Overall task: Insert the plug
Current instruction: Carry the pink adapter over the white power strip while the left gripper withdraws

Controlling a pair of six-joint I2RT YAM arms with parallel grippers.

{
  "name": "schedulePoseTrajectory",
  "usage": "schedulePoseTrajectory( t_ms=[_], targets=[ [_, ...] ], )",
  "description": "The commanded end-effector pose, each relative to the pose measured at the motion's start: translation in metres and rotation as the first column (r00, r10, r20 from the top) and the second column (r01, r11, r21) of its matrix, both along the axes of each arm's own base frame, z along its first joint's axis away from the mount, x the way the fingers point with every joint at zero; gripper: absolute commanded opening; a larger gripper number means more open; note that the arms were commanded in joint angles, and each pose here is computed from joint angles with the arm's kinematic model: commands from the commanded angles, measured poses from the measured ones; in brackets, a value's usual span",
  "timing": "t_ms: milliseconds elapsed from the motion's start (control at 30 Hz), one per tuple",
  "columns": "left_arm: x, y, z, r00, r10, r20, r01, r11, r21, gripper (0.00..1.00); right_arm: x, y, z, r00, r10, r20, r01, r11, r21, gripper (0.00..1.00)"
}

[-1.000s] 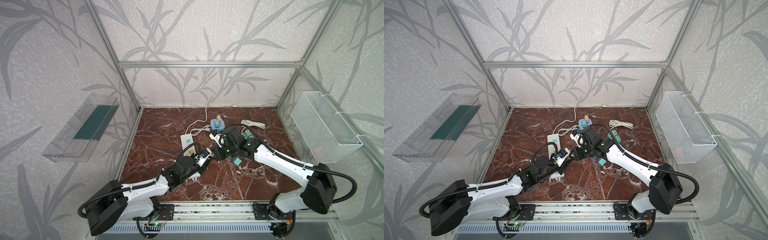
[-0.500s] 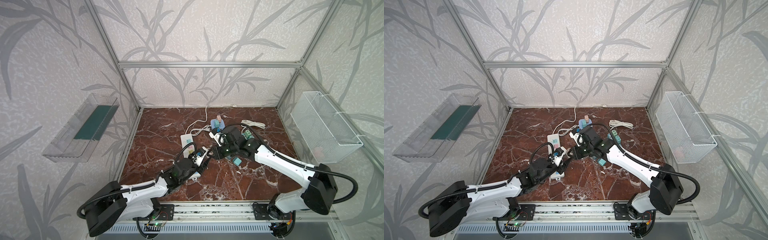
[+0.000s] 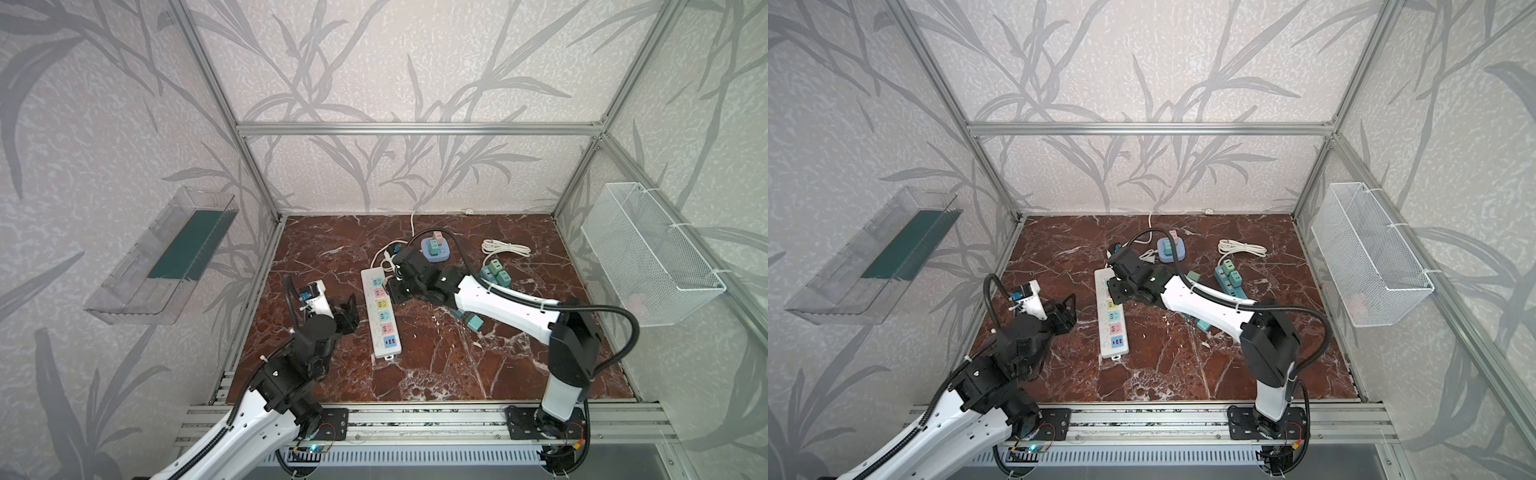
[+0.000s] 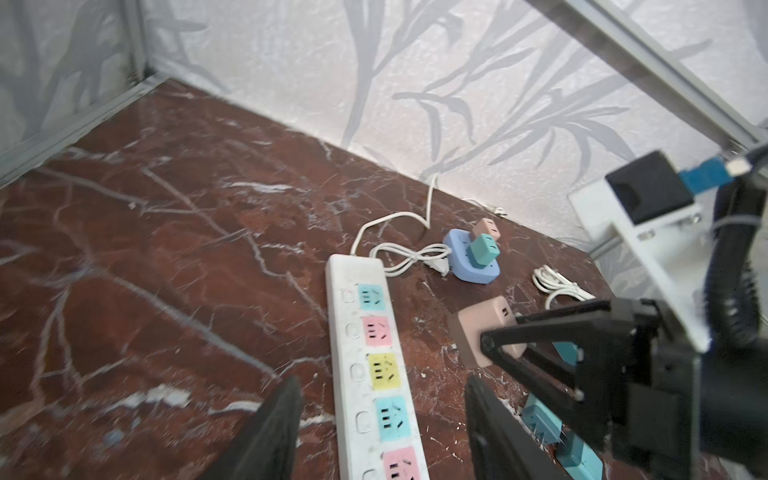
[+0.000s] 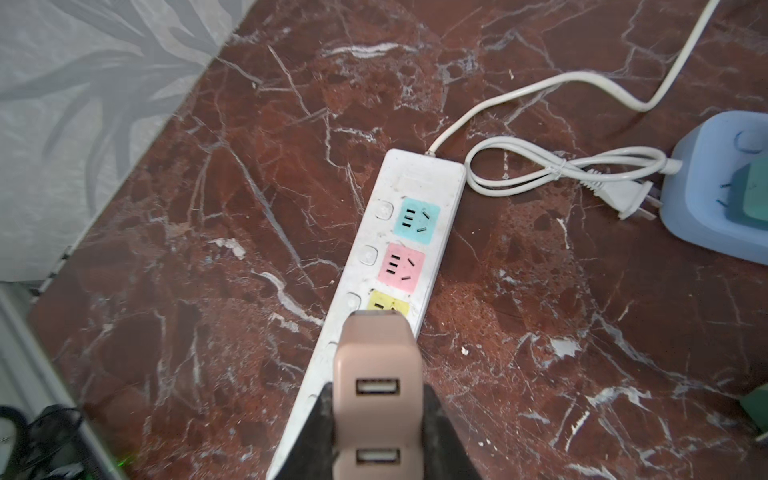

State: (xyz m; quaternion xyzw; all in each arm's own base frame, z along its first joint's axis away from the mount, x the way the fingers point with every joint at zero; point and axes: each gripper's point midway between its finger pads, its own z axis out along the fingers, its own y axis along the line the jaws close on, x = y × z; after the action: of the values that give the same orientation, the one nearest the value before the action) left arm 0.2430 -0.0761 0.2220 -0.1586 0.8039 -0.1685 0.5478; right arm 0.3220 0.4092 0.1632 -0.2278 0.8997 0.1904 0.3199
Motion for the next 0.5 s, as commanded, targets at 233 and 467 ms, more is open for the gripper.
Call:
schedulePoseTrajectory(
  t_ms=[233,467],
  targets=[
    [-0.017,-0.008,-0.022,0.965,-0.106,-0.241,0.101,0.994,-0.032,0.7,0.053,0.032,-0.033,0.988,-0.145,0.049,0.15,0.981,-0.126,0.0],
    [-0.026,0.017,-0.014,0.968,-0.004,-0.252,0.013,0.999,0.033,0.74,0.066,0.037,-0.055,0.982,-0.183,0.035,0.186,0.96,-0.209,0.0]
  ],
)
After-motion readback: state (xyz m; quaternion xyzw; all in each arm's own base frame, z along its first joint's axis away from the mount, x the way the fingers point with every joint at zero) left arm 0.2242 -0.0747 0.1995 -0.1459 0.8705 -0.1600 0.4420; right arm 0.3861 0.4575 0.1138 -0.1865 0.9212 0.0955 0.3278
